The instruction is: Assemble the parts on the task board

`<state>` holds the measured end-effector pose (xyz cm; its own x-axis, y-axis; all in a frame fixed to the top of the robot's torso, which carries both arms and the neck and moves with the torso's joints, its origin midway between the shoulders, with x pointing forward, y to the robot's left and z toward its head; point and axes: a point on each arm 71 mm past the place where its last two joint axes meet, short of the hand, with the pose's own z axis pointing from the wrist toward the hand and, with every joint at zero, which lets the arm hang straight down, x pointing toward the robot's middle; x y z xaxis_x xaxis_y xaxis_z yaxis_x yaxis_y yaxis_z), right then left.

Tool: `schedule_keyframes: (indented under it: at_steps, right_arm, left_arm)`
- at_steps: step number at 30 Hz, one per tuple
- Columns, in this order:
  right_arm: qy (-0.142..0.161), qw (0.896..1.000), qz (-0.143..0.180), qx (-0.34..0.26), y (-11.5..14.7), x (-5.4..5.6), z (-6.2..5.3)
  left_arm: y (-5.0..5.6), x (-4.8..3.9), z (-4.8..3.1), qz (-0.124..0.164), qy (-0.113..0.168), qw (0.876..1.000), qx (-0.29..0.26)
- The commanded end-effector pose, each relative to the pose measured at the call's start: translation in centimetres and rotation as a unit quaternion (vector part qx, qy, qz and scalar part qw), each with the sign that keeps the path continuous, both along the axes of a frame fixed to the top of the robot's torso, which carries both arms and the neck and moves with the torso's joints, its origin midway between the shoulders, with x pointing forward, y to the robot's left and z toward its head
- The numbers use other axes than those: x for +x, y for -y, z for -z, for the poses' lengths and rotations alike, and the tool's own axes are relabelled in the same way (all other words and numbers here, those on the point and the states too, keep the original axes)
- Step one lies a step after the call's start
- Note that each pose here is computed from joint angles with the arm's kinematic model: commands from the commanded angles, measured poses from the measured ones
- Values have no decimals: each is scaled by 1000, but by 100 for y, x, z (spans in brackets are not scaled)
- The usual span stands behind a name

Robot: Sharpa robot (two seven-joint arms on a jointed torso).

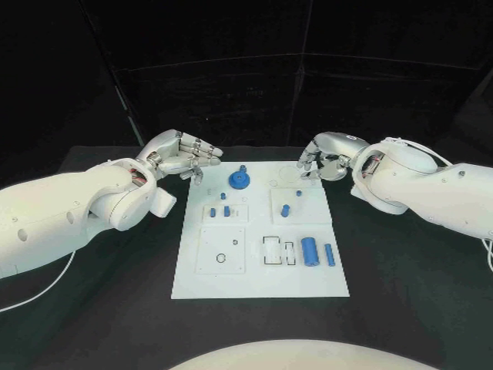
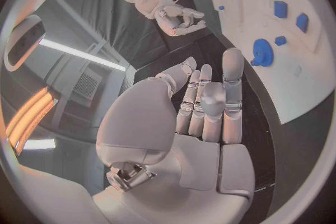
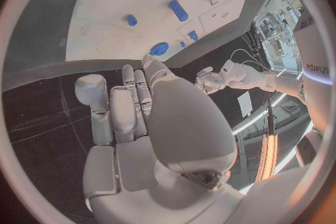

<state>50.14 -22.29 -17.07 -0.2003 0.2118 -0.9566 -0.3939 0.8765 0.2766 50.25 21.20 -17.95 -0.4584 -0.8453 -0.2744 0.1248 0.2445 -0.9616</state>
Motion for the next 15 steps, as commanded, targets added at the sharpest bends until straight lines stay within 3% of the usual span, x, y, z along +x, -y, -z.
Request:
schedule_keyframes:
  at_steps: [1,7,15]
  right_arm:
    - [9,998,2,-58,-18,-19,58]
    - [-4,998,-2,-69,-60,-46,155]
    - [-19,997,-8,-74,-114,-68,279]
  left_arm:
    - [-23,-7,-55,-35,-34,988,-149]
    - [-29,-35,-59,-39,-42,981,-183]
    - [-10,-96,-34,-38,-48,980,-188]
